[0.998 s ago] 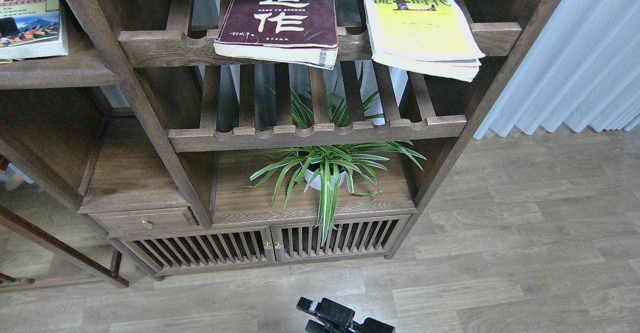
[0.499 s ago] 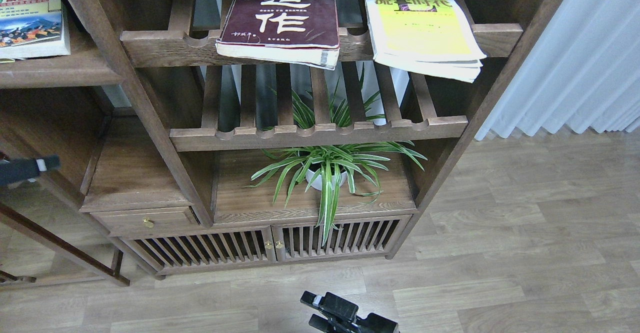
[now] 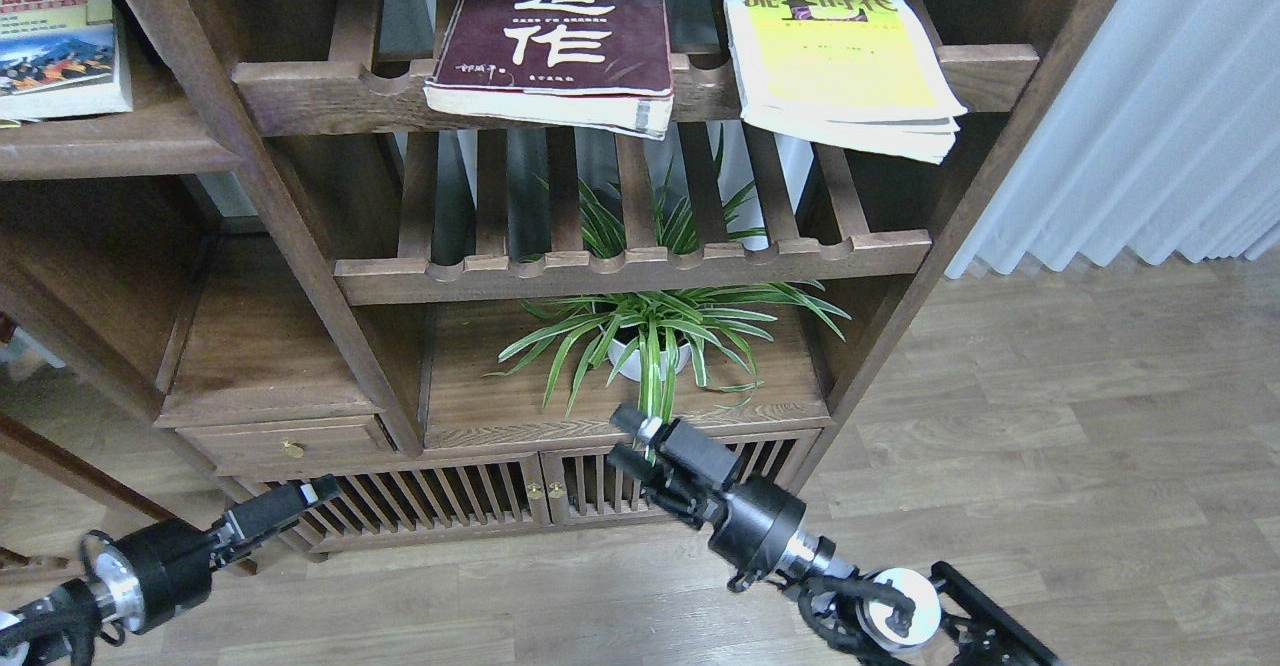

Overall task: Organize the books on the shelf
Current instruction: 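Reach the right gripper up and grasp the yellow-green book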

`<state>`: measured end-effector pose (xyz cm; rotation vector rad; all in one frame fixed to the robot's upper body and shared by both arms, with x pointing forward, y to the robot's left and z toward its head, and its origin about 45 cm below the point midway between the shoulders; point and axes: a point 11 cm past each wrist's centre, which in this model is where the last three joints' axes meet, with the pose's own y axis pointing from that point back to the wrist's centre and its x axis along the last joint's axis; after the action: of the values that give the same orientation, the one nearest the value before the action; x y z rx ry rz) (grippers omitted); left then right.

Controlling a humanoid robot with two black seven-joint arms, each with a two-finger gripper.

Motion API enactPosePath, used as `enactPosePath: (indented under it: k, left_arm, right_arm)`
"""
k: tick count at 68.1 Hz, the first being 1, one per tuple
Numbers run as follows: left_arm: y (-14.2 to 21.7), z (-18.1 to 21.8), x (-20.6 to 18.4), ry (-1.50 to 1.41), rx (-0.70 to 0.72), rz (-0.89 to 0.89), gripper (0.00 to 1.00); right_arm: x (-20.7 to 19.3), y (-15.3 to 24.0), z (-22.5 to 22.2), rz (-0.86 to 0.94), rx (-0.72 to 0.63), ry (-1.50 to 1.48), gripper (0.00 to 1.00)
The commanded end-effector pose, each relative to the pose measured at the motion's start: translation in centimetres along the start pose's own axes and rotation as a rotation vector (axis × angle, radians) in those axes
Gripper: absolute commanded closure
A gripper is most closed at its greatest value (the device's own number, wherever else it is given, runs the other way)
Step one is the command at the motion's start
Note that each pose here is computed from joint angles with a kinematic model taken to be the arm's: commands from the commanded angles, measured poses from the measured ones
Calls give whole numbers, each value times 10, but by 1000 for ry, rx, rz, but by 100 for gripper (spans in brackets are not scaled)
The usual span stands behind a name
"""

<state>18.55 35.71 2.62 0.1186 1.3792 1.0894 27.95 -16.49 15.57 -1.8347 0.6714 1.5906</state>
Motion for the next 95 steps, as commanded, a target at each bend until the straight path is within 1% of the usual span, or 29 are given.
enactPosePath:
  k: [1, 13, 18, 37, 50, 58, 61, 63, 64, 66, 71, 72, 78, 80, 81, 86, 87, 89, 90, 92, 95]
  left_arm:
    - [4, -6, 9, 15, 4, 24, 1]
    - [5, -8, 12, 20, 5, 30, 1]
    - [5, -9, 12, 19, 6, 30, 1]
    - [8, -10, 20, 24, 5, 55, 0]
    - [-1, -16, 24, 46, 1, 61, 0]
    - [-3, -18, 24, 50, 0, 59, 0]
    - [-3, -18, 24, 51, 0, 59, 0]
    - [-3, -18, 24, 51, 0, 59, 0]
    - [-3, -18, 24, 52, -1, 61, 0]
    - [-3, -18, 25, 53, -2, 62, 0]
    - [-2, -19, 26, 53, -1, 65, 0]
    - [-2, -18, 26, 53, -2, 68, 0]
    - [-1, -18, 28, 54, -2, 71, 0]
    - [-1, -20, 28, 55, -1, 71, 0]
    - [-1, -20, 28, 56, -1, 73, 0]
    - [-1, -21, 29, 59, 1, 74, 0]
    - [0, -21, 29, 59, 0, 75, 0]
    - [0, -21, 29, 58, 1, 75, 0]
    - [0, -21, 29, 58, 1, 75, 0]
    - [0, -22, 30, 59, 1, 76, 0]
    - [0, -23, 30, 62, 3, 76, 0]
  right_arm:
    - [-23, -2, -20, -31, 49, 27, 7]
    - [-54, -4, -45, -73, 105, 65, 7]
    - [-68, -4, -64, -78, 129, 104, 7]
    - [-95, -13, -85, -96, 126, 174, 7]
    - [-114, -27, -101, -88, 137, 183, 7]
    - [-122, -33, -108, -71, 135, 189, 10]
    - [-124, -35, -110, -62, 134, 194, 12]
    - [-125, -35, -112, -59, 134, 200, 15]
    - [-126, -35, -115, -56, 135, 205, 21]
    - [-127, -34, -117, -51, 137, 213, 27]
    - [-127, -32, -120, -41, 139, 225, 36]
    - [-127, -31, -121, -38, 139, 230, 41]
    - [-128, -25, -129, -39, 162, 238, 57]
    - [-130, -23, -133, -45, 176, 238, 64]
    - [-131, -20, -137, -49, 193, 237, 70]
    - [-134, -16, -145, -56, 221, 237, 81]
    - [-134, -15, -147, -57, 229, 235, 86]
    - [-135, -13, -149, -60, 237, 235, 90]
    - [-136, -12, -151, -63, 244, 235, 93]
    - [-138, -10, -154, -68, 253, 238, 95]
    - [-138, -8, -156, -68, 260, 241, 96]
